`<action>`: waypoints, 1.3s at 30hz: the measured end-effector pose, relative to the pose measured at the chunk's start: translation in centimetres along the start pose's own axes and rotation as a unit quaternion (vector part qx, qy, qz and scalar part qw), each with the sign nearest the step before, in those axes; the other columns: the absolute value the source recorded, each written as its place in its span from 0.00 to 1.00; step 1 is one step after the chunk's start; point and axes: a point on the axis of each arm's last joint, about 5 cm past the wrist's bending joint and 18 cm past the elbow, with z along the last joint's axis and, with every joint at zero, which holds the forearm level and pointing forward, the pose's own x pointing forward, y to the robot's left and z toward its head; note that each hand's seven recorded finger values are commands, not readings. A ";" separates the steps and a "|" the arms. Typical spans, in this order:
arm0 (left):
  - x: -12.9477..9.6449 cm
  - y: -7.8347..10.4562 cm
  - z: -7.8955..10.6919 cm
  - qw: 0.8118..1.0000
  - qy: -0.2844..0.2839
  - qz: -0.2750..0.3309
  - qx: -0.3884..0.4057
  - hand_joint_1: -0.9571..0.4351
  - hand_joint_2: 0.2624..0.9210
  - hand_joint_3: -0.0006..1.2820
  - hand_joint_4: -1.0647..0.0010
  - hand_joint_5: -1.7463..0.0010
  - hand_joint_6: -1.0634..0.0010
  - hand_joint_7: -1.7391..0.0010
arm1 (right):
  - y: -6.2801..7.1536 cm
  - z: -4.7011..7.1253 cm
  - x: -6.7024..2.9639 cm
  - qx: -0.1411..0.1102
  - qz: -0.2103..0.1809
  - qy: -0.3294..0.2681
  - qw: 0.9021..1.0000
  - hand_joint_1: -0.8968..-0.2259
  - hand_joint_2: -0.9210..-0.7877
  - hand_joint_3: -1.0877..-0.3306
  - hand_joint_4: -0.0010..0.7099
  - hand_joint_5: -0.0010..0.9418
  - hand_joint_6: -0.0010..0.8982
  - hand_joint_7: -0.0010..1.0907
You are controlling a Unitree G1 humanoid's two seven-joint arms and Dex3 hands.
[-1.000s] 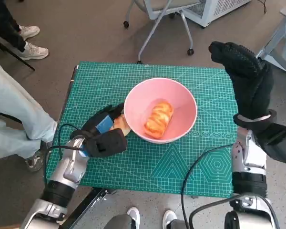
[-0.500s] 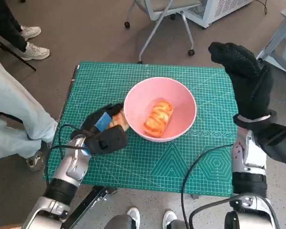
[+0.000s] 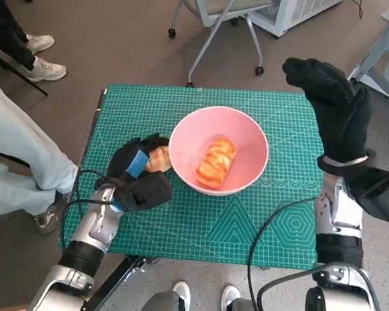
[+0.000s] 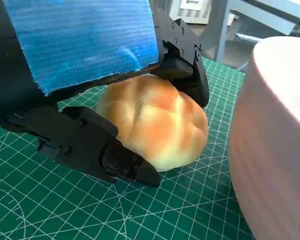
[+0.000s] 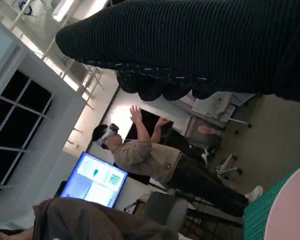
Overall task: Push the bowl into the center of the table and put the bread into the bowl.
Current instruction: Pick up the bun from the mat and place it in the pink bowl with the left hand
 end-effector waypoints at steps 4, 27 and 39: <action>0.0 0.6 -0.3 1.000 0.007 0.003 -0.002 0.69 1.00 0.03 0.30 0.30 0.36 0.43 | 0.0 0.0 -0.04 0.004 -0.001 -0.001 1.000 0.39 0.00 0.50 0.23 0.00 0.05 0.40; -2.7 7.6 4.4 0.976 -0.124 0.169 -0.057 0.69 0.98 0.01 0.23 0.40 0.35 0.38 | 0.1 -0.1 -0.08 0.012 -0.002 -0.002 1.000 0.39 0.00 0.50 0.23 0.00 0.04 0.38; -2.7 7.7 8.3 0.963 -0.217 0.151 -0.044 0.69 0.97 0.00 0.21 0.40 0.34 0.40 | 0.1 -0.1 -0.15 0.012 -0.001 -0.001 1.000 0.39 0.00 0.50 0.23 0.00 0.03 0.38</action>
